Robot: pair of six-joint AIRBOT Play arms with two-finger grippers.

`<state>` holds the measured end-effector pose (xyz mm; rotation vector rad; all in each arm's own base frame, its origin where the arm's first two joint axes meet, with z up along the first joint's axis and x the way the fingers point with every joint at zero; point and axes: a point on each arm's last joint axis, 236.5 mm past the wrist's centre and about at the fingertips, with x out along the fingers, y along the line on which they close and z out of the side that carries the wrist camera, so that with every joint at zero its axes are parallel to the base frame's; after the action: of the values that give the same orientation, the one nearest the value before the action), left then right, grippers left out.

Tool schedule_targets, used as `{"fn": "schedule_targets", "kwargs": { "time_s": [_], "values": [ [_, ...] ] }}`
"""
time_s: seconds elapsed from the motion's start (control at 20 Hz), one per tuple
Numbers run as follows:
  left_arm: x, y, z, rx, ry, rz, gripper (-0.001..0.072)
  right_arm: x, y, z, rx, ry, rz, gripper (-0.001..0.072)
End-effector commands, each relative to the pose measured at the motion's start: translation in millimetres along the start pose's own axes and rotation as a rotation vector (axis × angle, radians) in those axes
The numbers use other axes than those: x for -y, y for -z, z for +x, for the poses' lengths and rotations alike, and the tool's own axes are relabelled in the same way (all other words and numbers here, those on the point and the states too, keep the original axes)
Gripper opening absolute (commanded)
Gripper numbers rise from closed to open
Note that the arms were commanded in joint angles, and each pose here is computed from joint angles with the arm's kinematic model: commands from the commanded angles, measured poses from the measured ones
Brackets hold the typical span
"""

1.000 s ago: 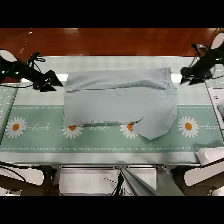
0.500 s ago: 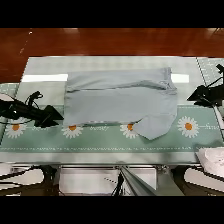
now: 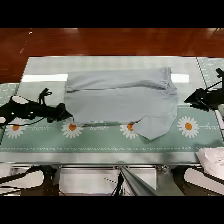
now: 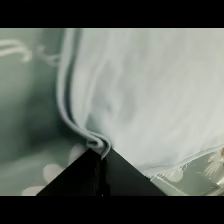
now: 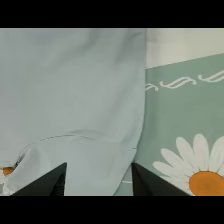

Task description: Fold the shirts.

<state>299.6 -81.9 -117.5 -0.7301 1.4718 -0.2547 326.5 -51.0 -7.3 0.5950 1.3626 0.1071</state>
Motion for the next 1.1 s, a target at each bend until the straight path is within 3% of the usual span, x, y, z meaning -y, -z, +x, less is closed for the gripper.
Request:
{"fn": "schedule_targets", "kwargs": {
  "time_s": [0.0,0.1,0.35,0.55,0.8,0.85,0.95,1.05],
  "values": [
    [6.0,-0.3,4.6,0.008,0.003,0.012,0.0024,15.7,22.4,-0.3,-0.087,0.063,-0.029,0.0503],
    [3.3,1.1,0.1,-0.001,0.014,-0.007,0.0024,36.0,38.8,2.3,-0.099,0.112,0.028,0.0504],
    [-0.6,0.1,-4.6,0.001,0.023,-0.003,0.0024,28.0,71.0,39.5,-0.055,-0.015,0.123,0.0504],
    [0.3,2.2,-4.7,-0.007,0.026,-0.003,0.0024,15.3,58.0,65.7,0.065,-0.123,0.258,0.0502],
    [7.6,-6.5,-8.4,0.015,0.045,-0.001,0.0024,-2.7,64.3,99.1,0.064,-0.064,0.244,0.0479],
    [10.8,-11.7,-10.9,0.027,0.05,0.004,0.0024,-8.4,68.3,107.4,0.044,-0.046,0.26,0.0451],
    [17.6,-24.5,-18.7,0.055,0.053,0.029,0.0024,-19.7,74.4,117.4,0.013,-0.049,0.273,0.0325],
    [29.8,-38.9,-30.9,0.08,0.066,0.065,0.0024,-28.2,76.2,113.2,-0.013,-0.064,0.251,0.0021]
  ]
}}
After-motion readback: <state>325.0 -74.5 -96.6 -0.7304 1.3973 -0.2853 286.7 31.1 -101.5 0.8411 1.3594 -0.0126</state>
